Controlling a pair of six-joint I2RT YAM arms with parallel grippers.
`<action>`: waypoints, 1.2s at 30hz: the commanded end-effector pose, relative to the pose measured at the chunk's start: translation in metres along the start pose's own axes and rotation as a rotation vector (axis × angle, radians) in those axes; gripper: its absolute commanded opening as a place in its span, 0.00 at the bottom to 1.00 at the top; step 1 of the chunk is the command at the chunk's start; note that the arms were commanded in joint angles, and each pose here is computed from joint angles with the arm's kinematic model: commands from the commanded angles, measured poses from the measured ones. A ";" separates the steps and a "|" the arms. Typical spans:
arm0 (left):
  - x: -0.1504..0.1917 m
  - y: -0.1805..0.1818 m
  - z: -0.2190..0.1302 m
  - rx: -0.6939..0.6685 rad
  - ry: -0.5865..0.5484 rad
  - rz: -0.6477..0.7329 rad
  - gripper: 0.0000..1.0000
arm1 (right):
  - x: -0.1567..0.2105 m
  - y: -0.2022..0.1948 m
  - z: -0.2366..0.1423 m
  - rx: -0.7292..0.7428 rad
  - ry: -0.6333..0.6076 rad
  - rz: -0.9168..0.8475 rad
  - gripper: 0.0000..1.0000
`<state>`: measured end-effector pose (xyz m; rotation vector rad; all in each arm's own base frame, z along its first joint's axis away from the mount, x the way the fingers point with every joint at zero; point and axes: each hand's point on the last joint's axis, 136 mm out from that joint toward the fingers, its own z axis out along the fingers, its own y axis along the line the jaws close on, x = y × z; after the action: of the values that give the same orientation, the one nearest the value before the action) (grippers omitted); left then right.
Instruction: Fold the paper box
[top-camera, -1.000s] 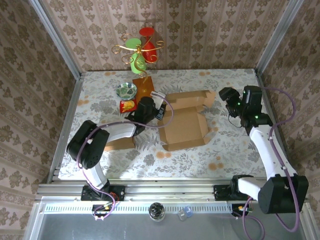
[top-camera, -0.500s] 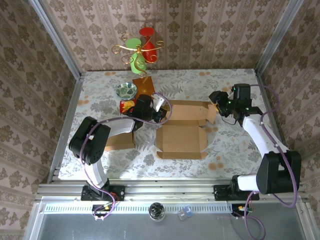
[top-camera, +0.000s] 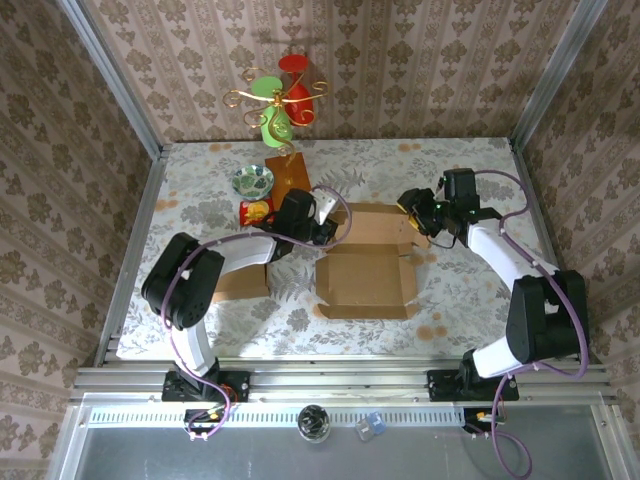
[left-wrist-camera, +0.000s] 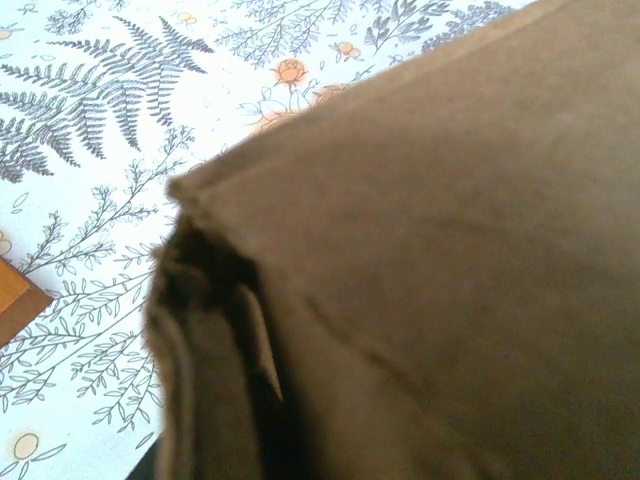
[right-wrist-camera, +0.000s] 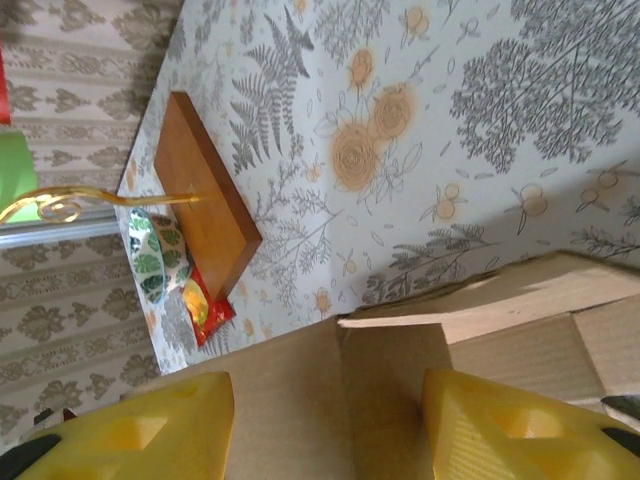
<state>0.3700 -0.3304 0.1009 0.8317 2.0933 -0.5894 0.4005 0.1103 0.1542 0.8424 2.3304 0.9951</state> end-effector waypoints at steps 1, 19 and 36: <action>-0.006 0.008 0.006 -0.050 0.002 0.012 0.00 | 0.007 0.008 0.003 -0.035 0.032 -0.003 0.54; -0.076 -0.005 -0.033 0.447 -0.233 -0.371 0.00 | -0.087 0.044 -0.165 -0.019 -0.431 -0.213 0.58; -0.080 0.001 -0.051 0.628 -0.155 -0.487 0.00 | -0.055 0.123 -0.140 -0.585 -0.091 -0.483 0.41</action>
<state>0.3881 -0.3204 0.1873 0.5285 1.9887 -1.4945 0.4083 0.0575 0.3150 0.2570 1.9661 1.1585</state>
